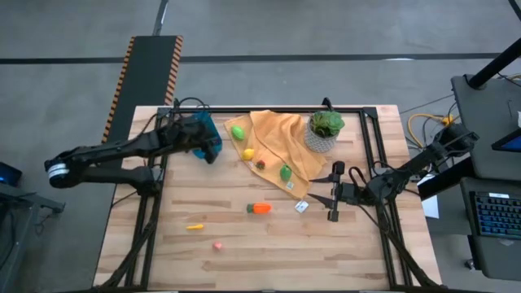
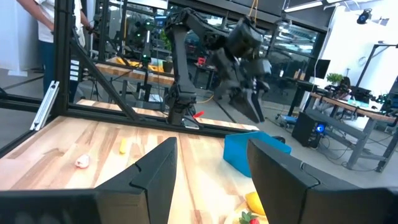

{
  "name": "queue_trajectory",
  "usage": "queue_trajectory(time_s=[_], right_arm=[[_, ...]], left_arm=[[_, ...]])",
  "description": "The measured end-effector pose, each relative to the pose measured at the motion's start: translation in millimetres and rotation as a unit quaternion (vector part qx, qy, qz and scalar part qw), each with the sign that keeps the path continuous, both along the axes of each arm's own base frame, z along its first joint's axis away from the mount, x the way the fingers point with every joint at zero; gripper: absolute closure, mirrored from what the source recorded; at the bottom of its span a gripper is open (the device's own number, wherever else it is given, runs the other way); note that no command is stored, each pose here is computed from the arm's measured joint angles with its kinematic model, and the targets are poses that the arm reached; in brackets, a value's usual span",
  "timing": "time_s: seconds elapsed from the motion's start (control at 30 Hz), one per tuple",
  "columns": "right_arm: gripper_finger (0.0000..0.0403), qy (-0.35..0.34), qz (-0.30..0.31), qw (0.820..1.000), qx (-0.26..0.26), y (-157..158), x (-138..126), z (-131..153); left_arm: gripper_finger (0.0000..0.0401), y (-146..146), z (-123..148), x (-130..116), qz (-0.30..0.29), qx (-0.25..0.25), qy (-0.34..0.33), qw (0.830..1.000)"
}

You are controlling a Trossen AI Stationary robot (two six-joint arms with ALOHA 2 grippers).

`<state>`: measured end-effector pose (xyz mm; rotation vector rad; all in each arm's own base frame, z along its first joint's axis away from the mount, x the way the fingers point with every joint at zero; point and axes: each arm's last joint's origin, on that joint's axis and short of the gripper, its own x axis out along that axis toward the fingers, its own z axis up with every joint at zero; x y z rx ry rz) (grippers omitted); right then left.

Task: Pick and placing Produce into tupperware
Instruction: Put the yellow corn into the blue bin

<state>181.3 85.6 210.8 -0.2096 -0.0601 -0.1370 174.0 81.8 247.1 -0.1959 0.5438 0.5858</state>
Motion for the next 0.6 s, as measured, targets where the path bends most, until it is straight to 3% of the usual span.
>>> queue_trajectory(time_s=[0.1, 0.23, 0.43, 0.6], right_arm=[[0.0216, 0.000, 0.000, 1.000, 0.000, 0.0, 0.0, 0.0], [0.0216, 0.000, 0.000, 1.000, 0.000, 0.1, 0.0, 0.0], [0.0216, 0.000, 0.000, 1.000, 0.000, 0.0, 0.0, 0.0], [0.0216, 0.000, 0.000, 1.000, 0.000, 0.0, 0.0, 0.0]], left_arm=[[0.0298, -7.3, 10.5, -3.2, -0.029, 0.005, -0.039, 0.999], [0.0298, -19.7, 23.6, -5.3, -0.112, -0.004, -0.099, 0.989], [0.0298, -42.4, 42.5, -6.7, -0.250, 0.033, -0.179, 0.951], [0.0298, -57.3, 54.2, -9.5, -0.304, 0.076, -0.225, 0.922]])
